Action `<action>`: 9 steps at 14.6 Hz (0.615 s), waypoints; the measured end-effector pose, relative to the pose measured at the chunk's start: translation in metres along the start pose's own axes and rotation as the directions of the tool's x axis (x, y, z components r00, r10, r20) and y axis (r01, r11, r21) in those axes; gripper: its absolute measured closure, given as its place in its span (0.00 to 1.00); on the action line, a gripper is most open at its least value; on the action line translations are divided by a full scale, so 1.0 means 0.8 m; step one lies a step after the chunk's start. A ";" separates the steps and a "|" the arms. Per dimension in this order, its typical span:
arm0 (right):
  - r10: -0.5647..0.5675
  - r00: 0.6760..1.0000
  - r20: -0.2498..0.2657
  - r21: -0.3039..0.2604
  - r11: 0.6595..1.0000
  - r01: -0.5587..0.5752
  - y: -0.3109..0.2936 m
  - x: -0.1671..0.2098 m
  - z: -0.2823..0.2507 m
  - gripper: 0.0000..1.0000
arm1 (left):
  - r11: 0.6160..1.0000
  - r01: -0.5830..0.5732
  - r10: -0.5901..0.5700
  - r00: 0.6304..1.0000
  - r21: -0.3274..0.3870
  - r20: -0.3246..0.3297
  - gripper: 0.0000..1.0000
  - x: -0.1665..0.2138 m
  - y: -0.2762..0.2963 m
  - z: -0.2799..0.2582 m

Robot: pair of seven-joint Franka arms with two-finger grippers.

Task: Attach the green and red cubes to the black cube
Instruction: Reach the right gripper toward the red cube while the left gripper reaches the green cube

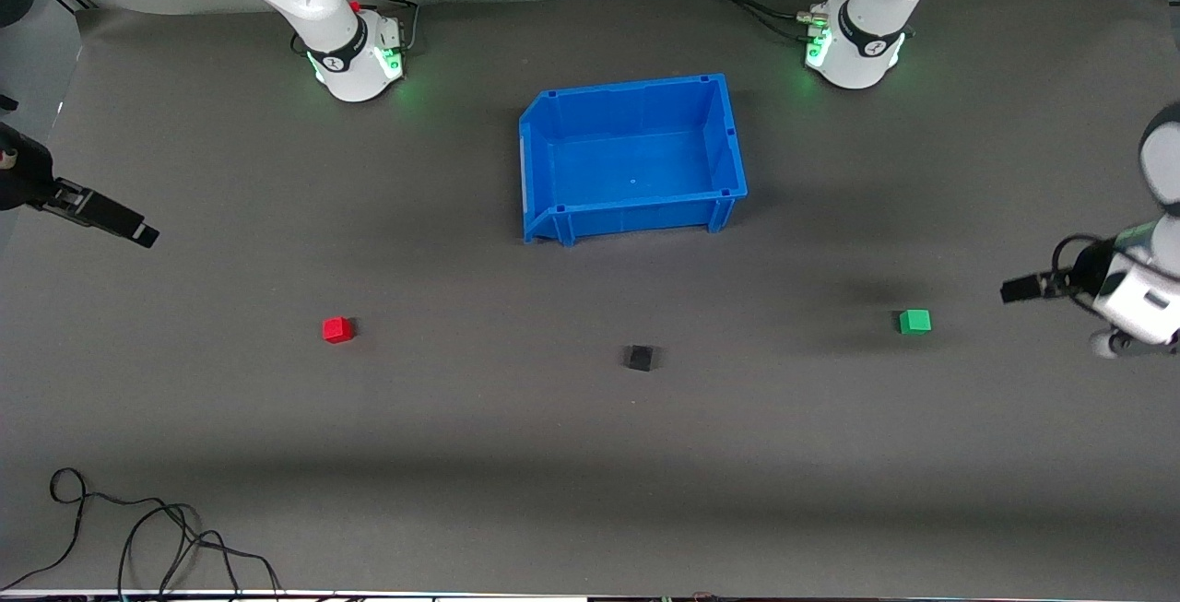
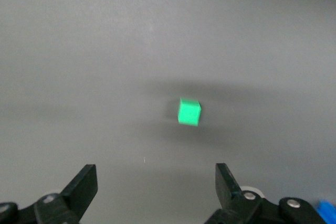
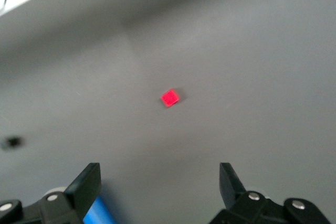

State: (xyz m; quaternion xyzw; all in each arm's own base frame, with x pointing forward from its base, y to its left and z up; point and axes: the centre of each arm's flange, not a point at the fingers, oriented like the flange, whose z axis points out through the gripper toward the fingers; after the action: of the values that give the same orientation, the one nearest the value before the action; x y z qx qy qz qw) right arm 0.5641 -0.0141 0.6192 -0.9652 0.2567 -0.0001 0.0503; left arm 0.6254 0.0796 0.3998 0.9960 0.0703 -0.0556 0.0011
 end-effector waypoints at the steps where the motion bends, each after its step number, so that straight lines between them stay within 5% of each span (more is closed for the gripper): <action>1: 0.113 0.994 0.013 0.016 0.993 -0.113 -0.001 0.000 0.001 0.00 | 1.000 0.004 -0.004 1.000 -0.002 -0.002 0.00 0.011 -0.003 0.031; 3: 0.336 0.941 0.050 0.021 0.941 -0.337 -0.003 0.001 0.009 0.00 | 1.000 -0.003 0.003 1.000 -0.006 0.002 0.00 0.021 0.003 0.090; 6: 0.579 0.798 0.168 -0.009 0.810 -0.586 -0.004 0.008 0.036 0.00 | 0.999 -0.052 0.051 0.999 -0.012 -0.013 0.00 0.009 0.023 0.168; 9: 0.686 0.682 0.253 -0.067 0.716 -0.695 0.012 0.039 0.088 0.00 | 0.992 -0.122 0.122 0.992 -0.013 0.023 0.09 -0.010 0.049 0.218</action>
State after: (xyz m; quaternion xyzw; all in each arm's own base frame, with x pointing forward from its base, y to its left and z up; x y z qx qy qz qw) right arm 0.5881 -0.0309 0.5473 -0.7874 0.5924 0.1408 0.0963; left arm 0.6039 0.0376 0.2271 0.9977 0.0097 -0.0667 0.0113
